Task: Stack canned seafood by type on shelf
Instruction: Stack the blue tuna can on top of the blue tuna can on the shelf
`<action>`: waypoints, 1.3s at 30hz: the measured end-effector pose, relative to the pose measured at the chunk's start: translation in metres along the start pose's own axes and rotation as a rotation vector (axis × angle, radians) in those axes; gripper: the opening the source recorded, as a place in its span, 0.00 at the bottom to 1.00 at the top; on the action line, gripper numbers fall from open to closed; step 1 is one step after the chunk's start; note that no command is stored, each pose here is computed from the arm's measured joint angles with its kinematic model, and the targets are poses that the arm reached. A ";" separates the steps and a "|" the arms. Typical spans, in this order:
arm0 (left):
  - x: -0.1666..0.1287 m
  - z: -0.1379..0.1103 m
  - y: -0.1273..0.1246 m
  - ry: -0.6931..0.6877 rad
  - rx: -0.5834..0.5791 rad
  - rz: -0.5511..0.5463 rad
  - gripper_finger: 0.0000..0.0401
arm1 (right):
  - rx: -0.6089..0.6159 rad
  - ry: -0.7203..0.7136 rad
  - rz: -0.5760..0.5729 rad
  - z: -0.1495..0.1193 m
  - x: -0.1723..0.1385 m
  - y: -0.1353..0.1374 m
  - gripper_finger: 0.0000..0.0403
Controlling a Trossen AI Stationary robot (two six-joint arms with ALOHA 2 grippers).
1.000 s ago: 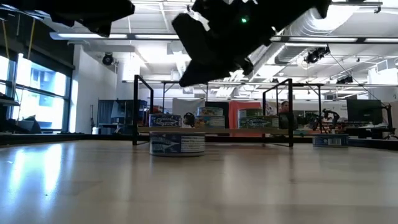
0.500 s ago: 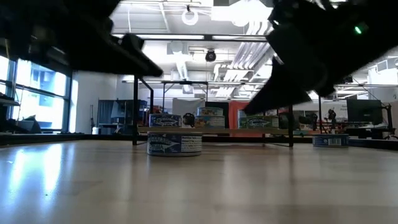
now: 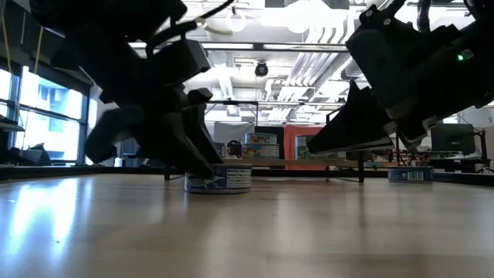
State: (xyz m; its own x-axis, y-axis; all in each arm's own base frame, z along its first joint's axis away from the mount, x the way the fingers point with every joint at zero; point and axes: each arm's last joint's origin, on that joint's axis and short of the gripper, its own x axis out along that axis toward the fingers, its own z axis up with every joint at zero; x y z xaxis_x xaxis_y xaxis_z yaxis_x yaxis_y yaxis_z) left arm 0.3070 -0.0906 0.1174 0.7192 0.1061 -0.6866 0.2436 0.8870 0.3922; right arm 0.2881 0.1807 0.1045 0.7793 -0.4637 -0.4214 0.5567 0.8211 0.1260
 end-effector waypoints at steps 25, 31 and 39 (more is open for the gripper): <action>-0.036 0.036 -0.039 -0.007 0.103 0.226 0.00 | -0.007 0.000 0.000 0.001 0.001 0.000 0.00; -0.043 0.047 -0.039 0.007 0.118 0.339 0.00 | -0.019 0.002 -0.001 0.001 0.001 0.000 0.00; -0.045 0.058 -0.036 0.003 0.107 0.308 0.00 | -0.020 0.003 0.000 0.001 0.001 0.000 0.00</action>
State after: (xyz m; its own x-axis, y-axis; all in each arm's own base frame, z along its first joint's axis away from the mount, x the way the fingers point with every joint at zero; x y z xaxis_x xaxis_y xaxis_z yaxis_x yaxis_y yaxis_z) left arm 0.3032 -0.1532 0.1697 0.7681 0.3636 -0.5270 0.0816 0.7608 0.6438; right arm 0.2889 0.1800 0.1051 0.7785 -0.4630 -0.4238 0.5510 0.8274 0.1082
